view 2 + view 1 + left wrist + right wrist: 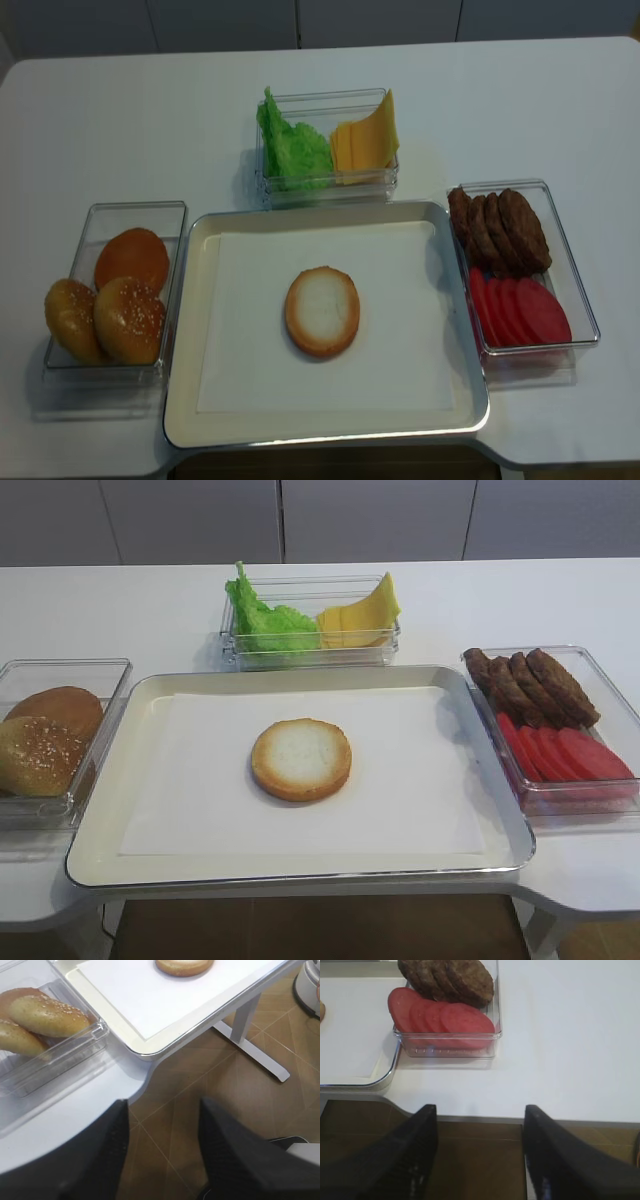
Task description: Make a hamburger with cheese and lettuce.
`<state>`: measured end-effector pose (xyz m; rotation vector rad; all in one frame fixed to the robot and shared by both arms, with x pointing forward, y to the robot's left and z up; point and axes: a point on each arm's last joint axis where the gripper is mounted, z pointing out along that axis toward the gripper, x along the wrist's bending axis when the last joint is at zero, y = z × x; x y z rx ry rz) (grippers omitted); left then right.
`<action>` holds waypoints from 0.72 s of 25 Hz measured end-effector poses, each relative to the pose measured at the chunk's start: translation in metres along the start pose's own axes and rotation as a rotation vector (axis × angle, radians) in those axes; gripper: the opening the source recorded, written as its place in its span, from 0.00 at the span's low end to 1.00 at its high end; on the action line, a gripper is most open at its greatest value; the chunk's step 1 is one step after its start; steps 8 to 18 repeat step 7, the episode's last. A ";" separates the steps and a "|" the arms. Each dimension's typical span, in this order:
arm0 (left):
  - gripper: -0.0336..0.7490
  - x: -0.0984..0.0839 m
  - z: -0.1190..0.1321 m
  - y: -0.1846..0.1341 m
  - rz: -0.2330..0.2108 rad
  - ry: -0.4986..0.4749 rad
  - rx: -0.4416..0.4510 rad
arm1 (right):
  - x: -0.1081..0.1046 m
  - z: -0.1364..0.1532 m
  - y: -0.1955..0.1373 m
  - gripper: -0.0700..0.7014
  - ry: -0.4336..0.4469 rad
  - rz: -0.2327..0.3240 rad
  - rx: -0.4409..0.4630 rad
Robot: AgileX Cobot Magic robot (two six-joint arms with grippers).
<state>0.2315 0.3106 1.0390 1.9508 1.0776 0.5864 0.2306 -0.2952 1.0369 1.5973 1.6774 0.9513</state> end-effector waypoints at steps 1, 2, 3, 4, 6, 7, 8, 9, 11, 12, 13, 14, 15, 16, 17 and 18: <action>0.48 0.000 0.000 0.000 -0.002 0.000 0.000 | 0.000 0.000 0.000 0.65 0.000 0.000 0.000; 0.48 0.000 0.000 0.000 -0.002 0.000 0.000 | 0.000 0.000 0.000 0.65 0.000 0.000 0.000; 0.48 0.000 0.000 0.000 -0.004 0.000 0.000 | 0.000 0.000 0.000 0.65 0.000 0.000 0.000; 0.48 0.000 0.000 0.000 -0.006 0.000 0.000 | 0.000 0.000 0.000 0.65 0.000 0.000 0.000; 0.48 0.000 0.000 0.000 -0.005 0.000 0.000 | 0.000 0.000 0.000 0.65 0.000 0.000 0.000; 0.48 0.000 0.000 0.000 -0.006 0.000 0.000 | 0.000 0.000 0.000 0.65 0.000 0.000 0.000; 0.48 0.000 0.000 0.000 -0.006 0.000 0.000 | 0.000 0.000 0.000 0.65 0.000 0.000 0.000; 0.48 0.000 0.000 0.000 -0.006 0.000 0.000 | 0.000 0.000 0.000 0.65 0.000 0.000 0.000; 0.48 0.000 0.000 0.000 -0.006 0.000 0.000 | 0.000 0.000 0.000 0.65 0.000 0.000 0.000; 0.48 0.000 0.000 0.000 -0.006 0.000 0.000 | 0.000 0.000 0.000 0.65 0.000 0.000 0.000; 0.48 0.000 0.000 0.000 -0.006 0.000 0.000 | 0.000 0.000 0.000 0.65 0.000 0.000 0.000; 0.48 0.000 0.000 0.000 -0.006 0.000 0.000 | 0.000 0.000 0.000 0.65 0.000 0.000 0.000; 0.48 0.000 0.000 0.000 -0.006 0.000 0.000 | 0.000 0.000 0.000 0.65 0.000 0.000 0.000; 0.48 0.000 0.000 0.000 -0.006 0.000 0.000 | 0.000 0.000 0.000 0.65 0.000 0.000 0.000; 0.48 0.000 0.000 0.000 -0.006 0.000 0.000 | 0.000 0.000 0.000 0.65 0.000 0.000 0.000; 0.48 0.000 0.000 0.000 -0.006 0.000 0.000 | 0.000 0.000 0.000 0.65 0.000 0.000 0.000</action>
